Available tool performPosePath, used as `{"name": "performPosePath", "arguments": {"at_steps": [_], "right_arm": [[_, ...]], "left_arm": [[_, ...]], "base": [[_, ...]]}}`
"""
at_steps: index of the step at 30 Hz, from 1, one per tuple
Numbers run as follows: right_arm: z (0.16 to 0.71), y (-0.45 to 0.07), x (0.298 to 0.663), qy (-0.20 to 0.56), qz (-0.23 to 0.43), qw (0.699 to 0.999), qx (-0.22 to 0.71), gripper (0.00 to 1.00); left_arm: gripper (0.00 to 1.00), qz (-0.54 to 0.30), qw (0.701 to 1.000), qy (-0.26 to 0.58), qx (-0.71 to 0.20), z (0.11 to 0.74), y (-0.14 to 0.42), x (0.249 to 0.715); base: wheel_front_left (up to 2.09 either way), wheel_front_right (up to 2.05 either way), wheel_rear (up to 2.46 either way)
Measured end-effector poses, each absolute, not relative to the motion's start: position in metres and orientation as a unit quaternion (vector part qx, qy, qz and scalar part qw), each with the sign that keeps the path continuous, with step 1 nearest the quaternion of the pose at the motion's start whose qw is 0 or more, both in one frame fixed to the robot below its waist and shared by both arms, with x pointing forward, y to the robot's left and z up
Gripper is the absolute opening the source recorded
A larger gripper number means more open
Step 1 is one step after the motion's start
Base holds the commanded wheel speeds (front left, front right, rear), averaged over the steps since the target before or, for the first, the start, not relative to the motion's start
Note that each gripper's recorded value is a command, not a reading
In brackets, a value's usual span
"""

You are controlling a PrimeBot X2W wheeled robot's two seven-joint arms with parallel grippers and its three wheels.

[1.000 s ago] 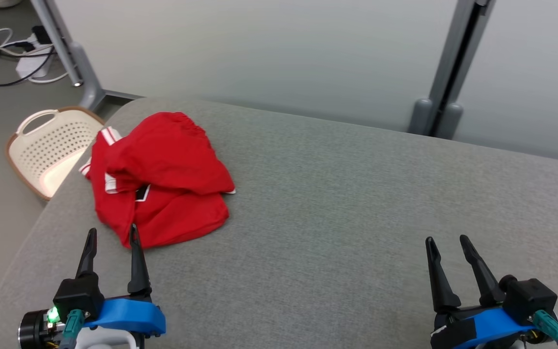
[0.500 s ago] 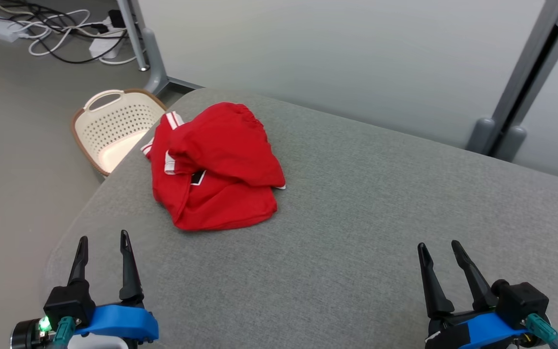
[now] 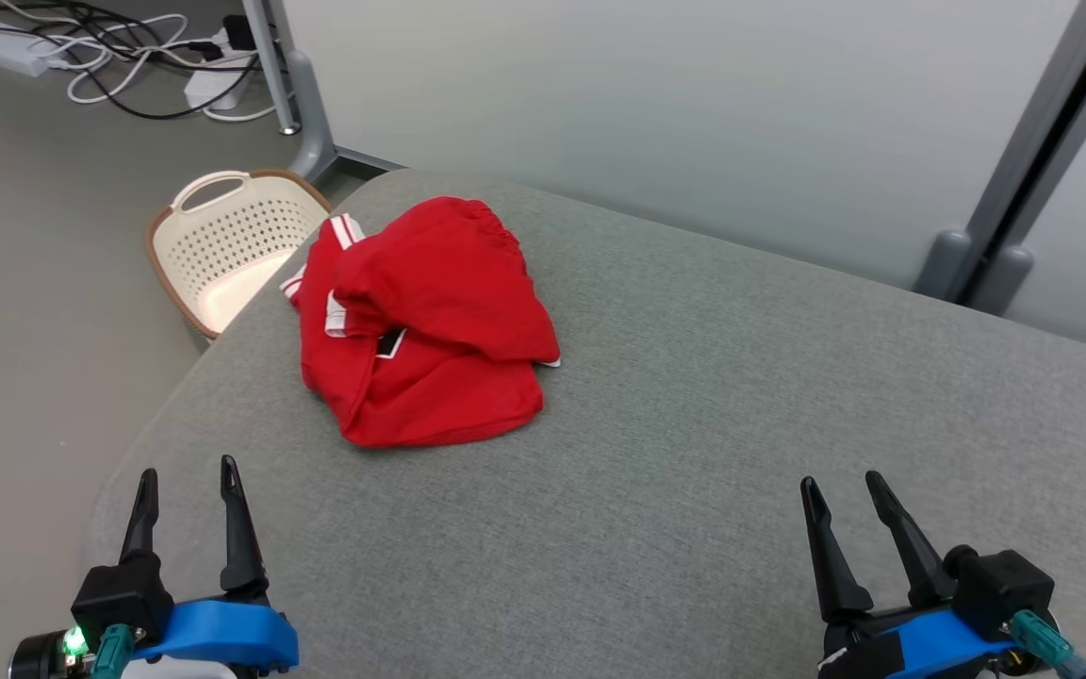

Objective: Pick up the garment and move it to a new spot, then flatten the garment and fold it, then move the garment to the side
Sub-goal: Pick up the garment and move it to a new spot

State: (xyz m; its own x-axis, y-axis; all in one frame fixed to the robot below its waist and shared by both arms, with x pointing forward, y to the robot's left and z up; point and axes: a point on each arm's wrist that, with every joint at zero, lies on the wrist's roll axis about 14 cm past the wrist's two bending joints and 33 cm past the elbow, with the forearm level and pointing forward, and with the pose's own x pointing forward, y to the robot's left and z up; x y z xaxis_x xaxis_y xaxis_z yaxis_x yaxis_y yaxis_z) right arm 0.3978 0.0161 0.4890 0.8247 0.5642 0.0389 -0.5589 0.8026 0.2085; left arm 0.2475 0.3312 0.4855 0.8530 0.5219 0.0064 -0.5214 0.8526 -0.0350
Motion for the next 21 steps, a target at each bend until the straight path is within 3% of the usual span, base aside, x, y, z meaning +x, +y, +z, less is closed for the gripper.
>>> {"name": "performPosePath", "arguments": {"at_steps": [8,21], "right_arm": [[0.494,-0.001,0.408,-0.004,0.273,0.957,0.096,1.00],[0.482,-0.056,0.443,-0.010,0.199,0.978,0.064,1.00]], "left_arm": [[1.00,0.227,0.973,-0.033,0.008,0.510,0.334,0.294],[1.00,0.170,0.979,-0.099,0.056,0.576,0.358,0.431]], "base": [[0.00,0.00,0.00],[0.00,0.00,0.00]]}}
